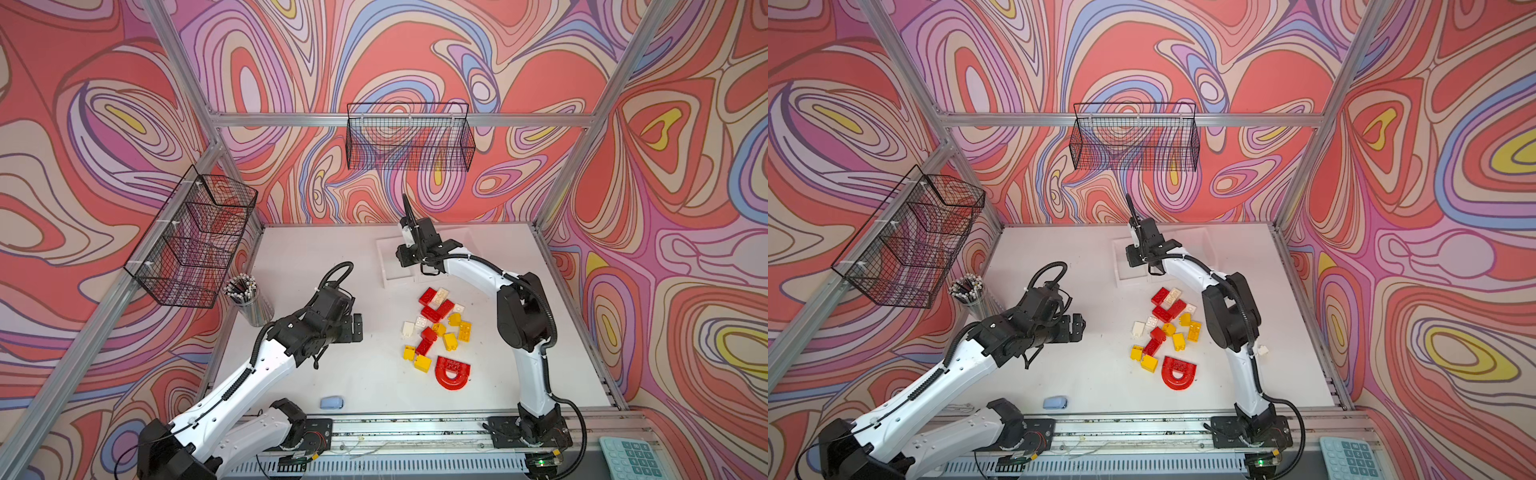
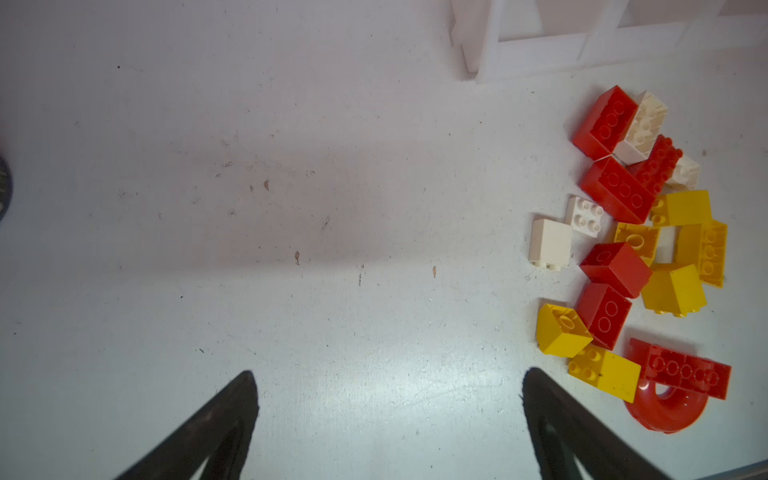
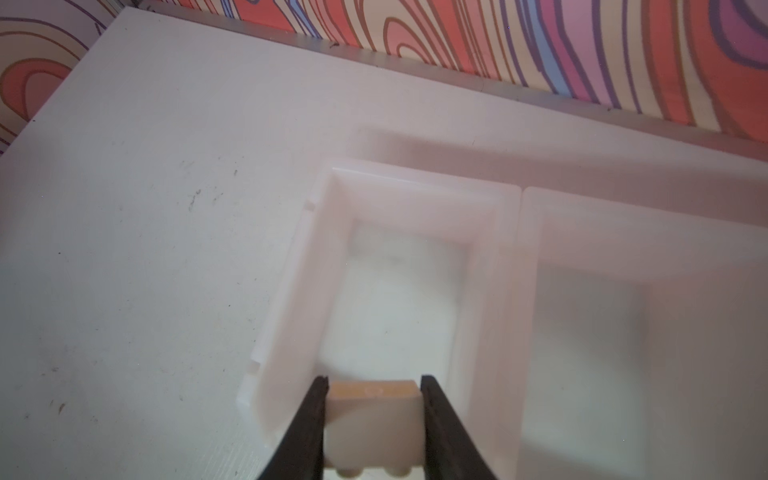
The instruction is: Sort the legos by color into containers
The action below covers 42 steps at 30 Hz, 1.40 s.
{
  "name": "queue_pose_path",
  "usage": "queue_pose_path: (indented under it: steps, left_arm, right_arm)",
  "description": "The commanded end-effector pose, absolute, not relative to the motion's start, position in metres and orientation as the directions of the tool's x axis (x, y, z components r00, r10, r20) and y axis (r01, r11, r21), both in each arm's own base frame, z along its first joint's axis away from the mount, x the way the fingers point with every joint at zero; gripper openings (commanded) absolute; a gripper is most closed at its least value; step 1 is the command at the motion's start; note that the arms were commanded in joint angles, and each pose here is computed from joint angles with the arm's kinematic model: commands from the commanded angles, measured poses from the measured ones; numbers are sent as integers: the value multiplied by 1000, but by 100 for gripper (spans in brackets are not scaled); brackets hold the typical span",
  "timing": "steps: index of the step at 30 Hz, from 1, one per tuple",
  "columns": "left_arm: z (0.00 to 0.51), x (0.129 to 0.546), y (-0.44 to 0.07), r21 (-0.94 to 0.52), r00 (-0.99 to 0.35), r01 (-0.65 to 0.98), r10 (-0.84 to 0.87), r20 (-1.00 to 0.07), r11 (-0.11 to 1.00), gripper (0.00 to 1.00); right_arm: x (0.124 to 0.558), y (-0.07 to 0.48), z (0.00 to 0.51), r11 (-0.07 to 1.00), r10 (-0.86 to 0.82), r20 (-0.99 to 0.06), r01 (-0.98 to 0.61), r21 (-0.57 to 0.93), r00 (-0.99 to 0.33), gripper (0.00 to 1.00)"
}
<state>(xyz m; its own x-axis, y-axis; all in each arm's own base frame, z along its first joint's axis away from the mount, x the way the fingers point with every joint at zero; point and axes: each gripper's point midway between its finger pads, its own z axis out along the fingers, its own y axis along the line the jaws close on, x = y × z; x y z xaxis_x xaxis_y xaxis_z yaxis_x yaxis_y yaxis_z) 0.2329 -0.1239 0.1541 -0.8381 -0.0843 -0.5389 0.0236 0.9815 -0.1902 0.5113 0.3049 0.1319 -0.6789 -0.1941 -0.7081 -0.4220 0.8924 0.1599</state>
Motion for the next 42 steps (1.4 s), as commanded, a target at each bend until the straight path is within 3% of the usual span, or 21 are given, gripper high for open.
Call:
queue_pose_path:
  steps: [1,8,12,16,21,28,42]
  left_arm:
    - [145,220,-120,-179,-859,2,-90,-504,984,100]
    - [140,223,-141,-141,-872,68,-10,-490,988,100]
    - [137,232,-164,-140,-880,118,39,-473,983,97]
    - [133,246,-194,-158,-890,178,90,-447,971,92]
    - [123,267,-234,-193,-896,237,137,-422,952,92]
    - [91,283,-288,-221,-910,304,215,-354,927,85]
    - [31,286,-313,-199,-940,275,220,-260,941,67]
  right_arm:
    - [517,312,135,884,-180,-709,-428,188,-682,42]
    - [521,314,154,879,-158,-735,-433,199,-659,64]
    - [517,304,182,884,-123,-763,-420,207,-635,69]
    - [505,260,217,886,19,-782,-352,301,-622,72]
    - [464,174,247,853,281,-764,-214,477,-581,73]
    - [406,91,247,791,502,-698,-54,609,-511,73]
    - [365,74,215,785,513,-667,-20,619,-540,70]
